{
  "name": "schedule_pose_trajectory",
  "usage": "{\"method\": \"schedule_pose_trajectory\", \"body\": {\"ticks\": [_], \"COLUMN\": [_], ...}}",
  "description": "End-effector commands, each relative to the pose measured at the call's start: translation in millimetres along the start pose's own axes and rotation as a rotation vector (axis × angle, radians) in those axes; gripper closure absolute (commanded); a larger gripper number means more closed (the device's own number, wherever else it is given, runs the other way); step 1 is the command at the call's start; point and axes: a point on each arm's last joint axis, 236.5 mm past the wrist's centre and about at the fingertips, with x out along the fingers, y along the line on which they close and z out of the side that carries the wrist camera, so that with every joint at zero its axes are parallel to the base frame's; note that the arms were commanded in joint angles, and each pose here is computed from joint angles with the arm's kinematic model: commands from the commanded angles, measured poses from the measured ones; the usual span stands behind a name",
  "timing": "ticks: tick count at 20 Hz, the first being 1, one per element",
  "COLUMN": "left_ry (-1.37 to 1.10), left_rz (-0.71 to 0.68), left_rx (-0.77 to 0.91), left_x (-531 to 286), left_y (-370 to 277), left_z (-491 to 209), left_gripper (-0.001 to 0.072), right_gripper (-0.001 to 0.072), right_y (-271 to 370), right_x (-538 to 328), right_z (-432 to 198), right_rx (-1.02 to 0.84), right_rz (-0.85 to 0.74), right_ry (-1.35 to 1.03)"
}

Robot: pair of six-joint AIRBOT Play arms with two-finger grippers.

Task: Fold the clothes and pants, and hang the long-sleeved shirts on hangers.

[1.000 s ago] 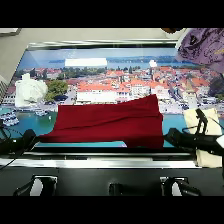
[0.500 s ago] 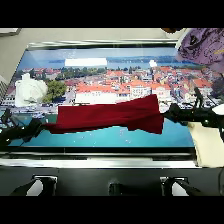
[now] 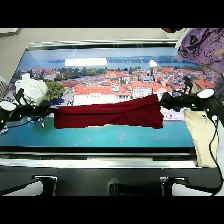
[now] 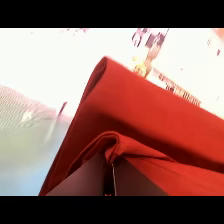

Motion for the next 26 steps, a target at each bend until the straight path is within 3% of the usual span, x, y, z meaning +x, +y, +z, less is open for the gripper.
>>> {"method": "schedule_pose_trajectory", "body": {"ticks": [1,6,11,13,16,18,19,21,22,26], "left_ry": [0.008,0.044,0.083,0.092,0.103,0.112,0.113,0.103,0.088,0.022], "left_rz": [0.005,0.032,0.045,0.045,0.038,0.029,0.022,0.005,-0.004,-0.007], "left_rx": [0.016,0.011,-0.001,0.008,0.021,0.027,0.034,0.055,0.072,0.146], "left_x": [17,35,49,52,55,50,44,28,16,-20], "left_y": [-4,8,16,14,7,1,-4,-15,-22,-41], "left_z": [17,16,7,4,-1,1,5,17,24,41], "left_gripper": [0.0691,0.0691,0.0690,0.0645,0.0381,0.0138,0.0101,0.0100,0.0101,0.0101], "right_gripper": [0.0686,0.0686,0.0684,0.0680,0.0461,0.0292,0.0287,0.0281,0.0222,0.0134], "right_y": [0,-10,-24,-25,-22,-15,-10,-8,-13,-48], "right_x": [20,41,62,64,61,51,39,9,-8,-29], "right_z": [26,41,14,6,-2,-2,4,30,47,54], "right_rx": [-0.025,0.025,0.079,0.083,0.084,0.073,0.080,0.109,0.129,0.171], "right_rz": [-0.058,-0.078,-0.078,-0.075,-0.067,-0.054,-0.046,-0.039,-0.036,-0.023], "right_ry": [-0.038,-0.020,0.099,0.130,0.167,0.195,0.202,0.164,0.128,0.147]}}
